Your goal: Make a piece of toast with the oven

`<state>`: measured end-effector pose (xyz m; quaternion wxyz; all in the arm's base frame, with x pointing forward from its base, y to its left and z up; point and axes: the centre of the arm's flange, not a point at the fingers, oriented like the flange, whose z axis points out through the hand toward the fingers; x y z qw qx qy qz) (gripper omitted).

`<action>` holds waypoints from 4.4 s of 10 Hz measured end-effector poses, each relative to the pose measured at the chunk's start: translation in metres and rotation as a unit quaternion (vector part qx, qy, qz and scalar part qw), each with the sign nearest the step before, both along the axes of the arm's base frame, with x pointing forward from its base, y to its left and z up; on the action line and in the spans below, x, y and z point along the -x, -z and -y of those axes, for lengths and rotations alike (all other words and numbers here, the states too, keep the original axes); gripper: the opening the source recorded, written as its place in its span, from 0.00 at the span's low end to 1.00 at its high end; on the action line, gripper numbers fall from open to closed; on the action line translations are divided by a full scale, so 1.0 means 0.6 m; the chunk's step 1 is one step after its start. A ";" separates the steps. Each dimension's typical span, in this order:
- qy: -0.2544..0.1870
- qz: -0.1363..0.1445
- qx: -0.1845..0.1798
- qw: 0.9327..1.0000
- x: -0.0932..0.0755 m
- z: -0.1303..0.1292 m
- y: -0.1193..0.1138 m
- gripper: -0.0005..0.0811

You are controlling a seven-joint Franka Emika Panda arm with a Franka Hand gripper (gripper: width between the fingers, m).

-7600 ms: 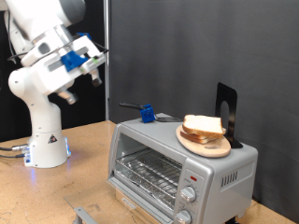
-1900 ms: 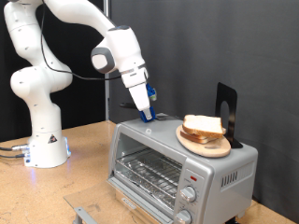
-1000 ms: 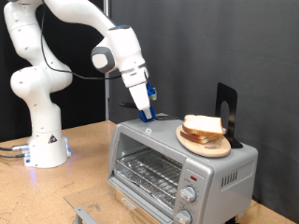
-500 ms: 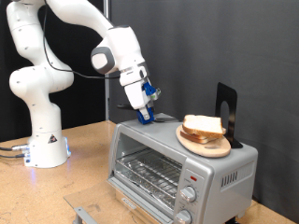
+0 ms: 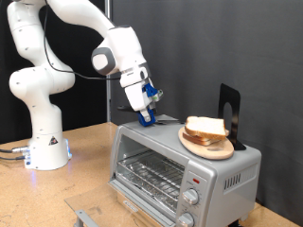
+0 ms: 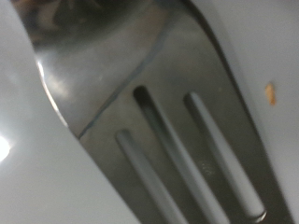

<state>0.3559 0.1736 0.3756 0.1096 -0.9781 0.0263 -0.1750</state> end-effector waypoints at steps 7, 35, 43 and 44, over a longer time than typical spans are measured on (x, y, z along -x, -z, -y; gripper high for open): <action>-0.075 0.003 0.038 0.996 0.011 0.006 0.002 0.84; -0.220 -0.045 0.006 0.974 -0.044 0.062 -0.111 0.84; -0.249 -0.037 0.054 0.966 -0.028 0.104 -0.090 0.84; -0.252 -0.029 0.060 0.965 -0.025 0.105 -0.077 0.84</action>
